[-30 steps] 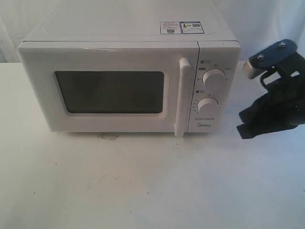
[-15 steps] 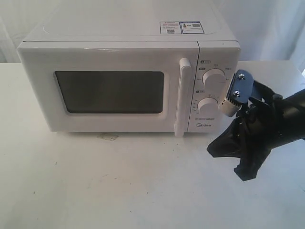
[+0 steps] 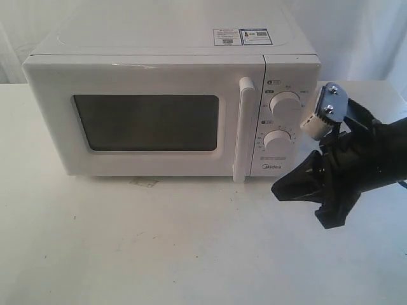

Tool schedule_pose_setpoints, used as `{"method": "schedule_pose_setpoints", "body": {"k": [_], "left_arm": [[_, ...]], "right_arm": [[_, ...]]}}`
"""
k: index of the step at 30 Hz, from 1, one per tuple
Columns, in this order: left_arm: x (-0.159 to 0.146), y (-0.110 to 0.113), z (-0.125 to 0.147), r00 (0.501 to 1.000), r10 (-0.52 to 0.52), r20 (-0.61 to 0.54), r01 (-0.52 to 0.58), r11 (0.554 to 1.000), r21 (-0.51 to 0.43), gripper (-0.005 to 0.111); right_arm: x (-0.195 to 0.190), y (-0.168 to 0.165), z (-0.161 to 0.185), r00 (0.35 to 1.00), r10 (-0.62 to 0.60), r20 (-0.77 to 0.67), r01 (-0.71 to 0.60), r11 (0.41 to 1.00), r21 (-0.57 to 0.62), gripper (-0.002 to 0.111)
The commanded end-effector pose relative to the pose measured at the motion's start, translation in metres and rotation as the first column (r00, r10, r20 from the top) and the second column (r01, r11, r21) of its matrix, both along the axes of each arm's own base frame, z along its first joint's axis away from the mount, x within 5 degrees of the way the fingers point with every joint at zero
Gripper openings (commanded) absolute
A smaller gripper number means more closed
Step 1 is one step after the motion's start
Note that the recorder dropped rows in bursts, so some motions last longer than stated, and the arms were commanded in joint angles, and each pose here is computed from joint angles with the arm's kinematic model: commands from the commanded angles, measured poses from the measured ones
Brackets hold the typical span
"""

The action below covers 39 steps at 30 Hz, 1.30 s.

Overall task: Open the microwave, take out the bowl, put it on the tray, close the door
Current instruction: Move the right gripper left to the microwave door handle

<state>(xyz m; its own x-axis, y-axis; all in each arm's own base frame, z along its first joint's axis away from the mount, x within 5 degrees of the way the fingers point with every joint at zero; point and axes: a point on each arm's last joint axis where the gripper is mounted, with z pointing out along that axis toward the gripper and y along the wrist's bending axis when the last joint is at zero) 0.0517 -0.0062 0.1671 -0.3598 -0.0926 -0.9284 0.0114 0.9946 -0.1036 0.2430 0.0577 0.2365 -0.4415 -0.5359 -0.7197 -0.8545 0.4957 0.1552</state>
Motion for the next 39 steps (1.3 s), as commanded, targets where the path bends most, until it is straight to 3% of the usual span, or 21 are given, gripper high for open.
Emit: {"method": "schedule_pose_setpoints", "body": {"k": [1, 4, 7, 17, 21, 23, 27, 28, 31, 36, 39], "left_arm": [[0.000, 0.000, -0.001, 1.000, 0.001, 0.001, -0.001, 1.000, -0.008, 0.000], [0.000, 0.000, -0.001, 1.000, 0.001, 0.001, -0.001, 1.000, -0.008, 0.000], [0.000, 0.000, -0.001, 1.000, 0.001, 0.001, -0.001, 1.000, -0.008, 0.000], [0.000, 0.000, -0.001, 1.000, 0.001, 0.001, -0.001, 1.000, -0.008, 0.000], [0.000, 0.000, -0.001, 1.000, 0.001, 0.001, -0.001, 1.000, -0.008, 0.000], [0.000, 0.000, -0.001, 1.000, 0.001, 0.001, -0.001, 1.000, -0.008, 0.000], [0.000, 0.000, -0.001, 1.000, 0.001, 0.001, -0.001, 1.000, -0.008, 0.000], [0.000, 0.000, -0.001, 1.000, 0.001, 0.001, -0.001, 1.000, -0.008, 0.000], [0.000, 0.000, -0.001, 1.000, 0.001, 0.001, -0.001, 1.000, -0.008, 0.000], [0.000, 0.000, -0.001, 1.000, 0.001, 0.001, -0.001, 1.000, -0.008, 0.000], [0.000, 0.000, -0.001, 1.000, 0.001, 0.001, -0.001, 1.000, -0.008, 0.000]], "right_arm": [[0.005, -0.012, 0.006, 0.999, -0.047, 0.004, 0.046, 0.988, 0.147, 0.000], [0.002, -0.009, 0.011, 1.000, 0.029, 0.010, -0.031, 0.964, 0.266, 0.000], [0.005, -0.006, 0.007, 0.998, 0.058, 0.002, -0.056, 0.950, 0.306, 0.000], [0.013, -0.005, 0.007, 1.000, 0.002, -0.012, 0.003, 0.923, 0.384, 0.000], [0.020, -0.009, 0.004, 0.997, -0.078, 0.003, 0.072, 0.935, 0.346, 0.001], [0.020, -0.008, 0.004, 0.997, -0.077, 0.004, 0.071, 0.936, 0.346, 0.009], [0.025, -0.011, 0.002, 0.991, -0.133, 0.017, 0.120, 0.940, 0.320, 0.052], [0.026, -0.012, 0.001, 0.989, -0.150, 0.019, 0.137, 0.941, 0.311, 0.058], [0.029, -0.011, 0.003, 0.987, -0.143, 0.074, 0.109, 0.932, 0.346, 0.063], [0.034, -0.007, 0.012, 0.949, -0.103, 0.298, -0.014, 0.930, 0.367, 0.063], [0.034, -0.002, 0.014, 0.941, -0.099, 0.323, -0.029, 0.929, 0.370, 0.063]]}}
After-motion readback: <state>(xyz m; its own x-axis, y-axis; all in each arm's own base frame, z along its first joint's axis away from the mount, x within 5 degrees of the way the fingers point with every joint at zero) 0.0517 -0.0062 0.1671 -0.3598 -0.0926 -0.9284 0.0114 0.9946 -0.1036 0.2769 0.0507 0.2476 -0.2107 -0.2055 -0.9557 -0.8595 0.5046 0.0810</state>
